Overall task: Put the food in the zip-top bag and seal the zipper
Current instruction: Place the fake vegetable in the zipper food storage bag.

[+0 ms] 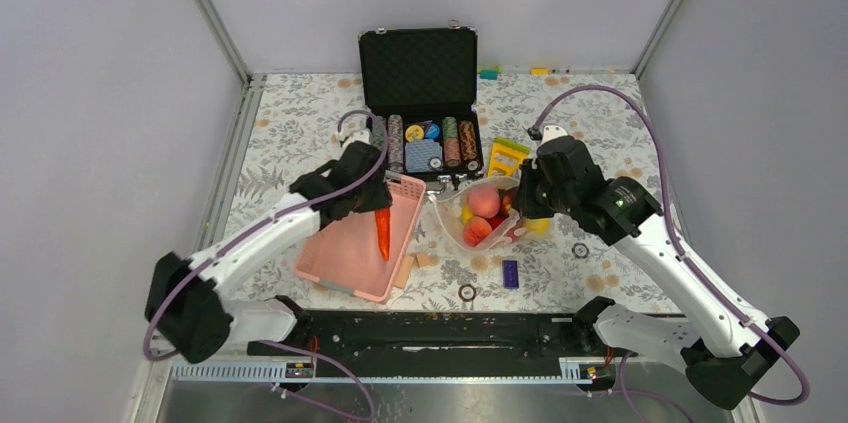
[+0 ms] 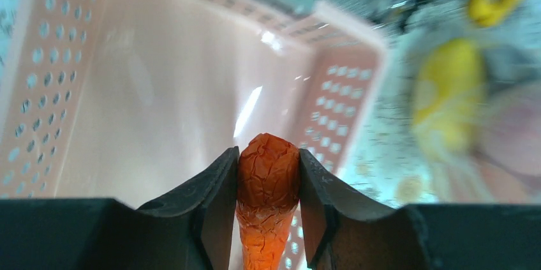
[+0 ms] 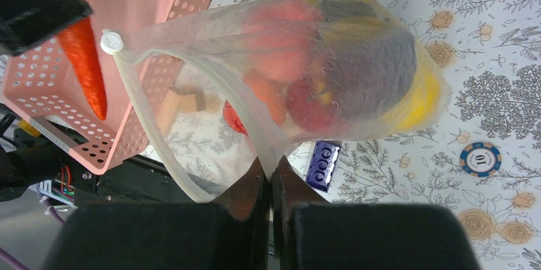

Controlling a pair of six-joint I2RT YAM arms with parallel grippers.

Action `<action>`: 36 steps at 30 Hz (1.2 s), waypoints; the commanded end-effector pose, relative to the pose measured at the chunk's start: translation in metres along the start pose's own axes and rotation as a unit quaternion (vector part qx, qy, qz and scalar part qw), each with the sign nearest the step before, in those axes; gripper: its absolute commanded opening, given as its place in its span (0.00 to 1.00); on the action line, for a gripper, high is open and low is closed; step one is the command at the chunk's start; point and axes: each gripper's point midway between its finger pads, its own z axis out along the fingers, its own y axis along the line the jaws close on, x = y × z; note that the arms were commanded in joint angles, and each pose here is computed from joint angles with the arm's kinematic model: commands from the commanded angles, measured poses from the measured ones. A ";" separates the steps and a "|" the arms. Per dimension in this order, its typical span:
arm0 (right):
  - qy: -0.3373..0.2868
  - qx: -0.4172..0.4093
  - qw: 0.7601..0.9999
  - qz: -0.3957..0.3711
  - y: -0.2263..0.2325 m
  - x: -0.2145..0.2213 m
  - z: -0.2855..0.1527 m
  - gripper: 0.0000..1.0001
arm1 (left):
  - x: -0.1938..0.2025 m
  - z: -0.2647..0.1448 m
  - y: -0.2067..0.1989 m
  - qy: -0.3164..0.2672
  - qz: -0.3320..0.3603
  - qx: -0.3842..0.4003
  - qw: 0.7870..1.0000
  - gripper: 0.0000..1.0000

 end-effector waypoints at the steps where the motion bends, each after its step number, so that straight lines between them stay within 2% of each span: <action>1: -0.019 -0.039 0.999 0.018 0.013 -0.013 -0.007 0.00 | -0.051 -0.064 -0.044 -0.123 0.033 0.104 0.986 0.00; 3: -0.009 -0.065 0.998 0.019 0.021 -0.012 -0.010 0.00 | -0.059 -0.094 -0.066 -0.161 0.062 0.169 0.970 0.00; 5: -0.002 -0.091 0.996 0.017 0.030 -0.012 -0.015 0.00 | -0.063 -0.127 -0.097 -0.193 0.096 0.260 0.941 0.00; 7: 0.001 -0.115 0.993 0.011 0.039 -0.013 -0.021 0.00 | -0.057 -0.161 -0.127 -0.210 0.136 0.361 0.898 0.00; 9: 0.004 -0.130 0.992 0.007 0.044 -0.013 -0.024 0.00 | -0.052 -0.193 -0.148 -0.236 0.173 0.429 0.855 0.00; 14: 0.019 -0.177 0.984 0.004 0.059 -0.008 -0.035 0.00 | -0.043 -0.246 -0.184 -0.281 0.262 0.485 0.786 0.00; 18: 0.024 -0.199 0.980 0.002 0.065 -0.005 -0.042 0.00 | -0.026 -0.267 -0.216 -0.297 0.313 0.530 0.730 0.00; 26: 0.027 -0.223 0.974 0.003 0.069 0.002 -0.052 0.00 | -0.010 -0.252 -0.251 -0.316 0.385 0.537 0.681 0.00; 31: 0.024 -0.225 0.974 0.004 0.069 0.004 -0.055 0.00 | 0.001 -0.214 -0.251 -0.300 0.431 0.502 0.686 0.00; 36: 0.022 -0.214 0.977 0.011 0.065 0.003 -0.052 0.00 | 0.035 -0.189 -0.237 -0.247 0.486 0.507 0.667 0.00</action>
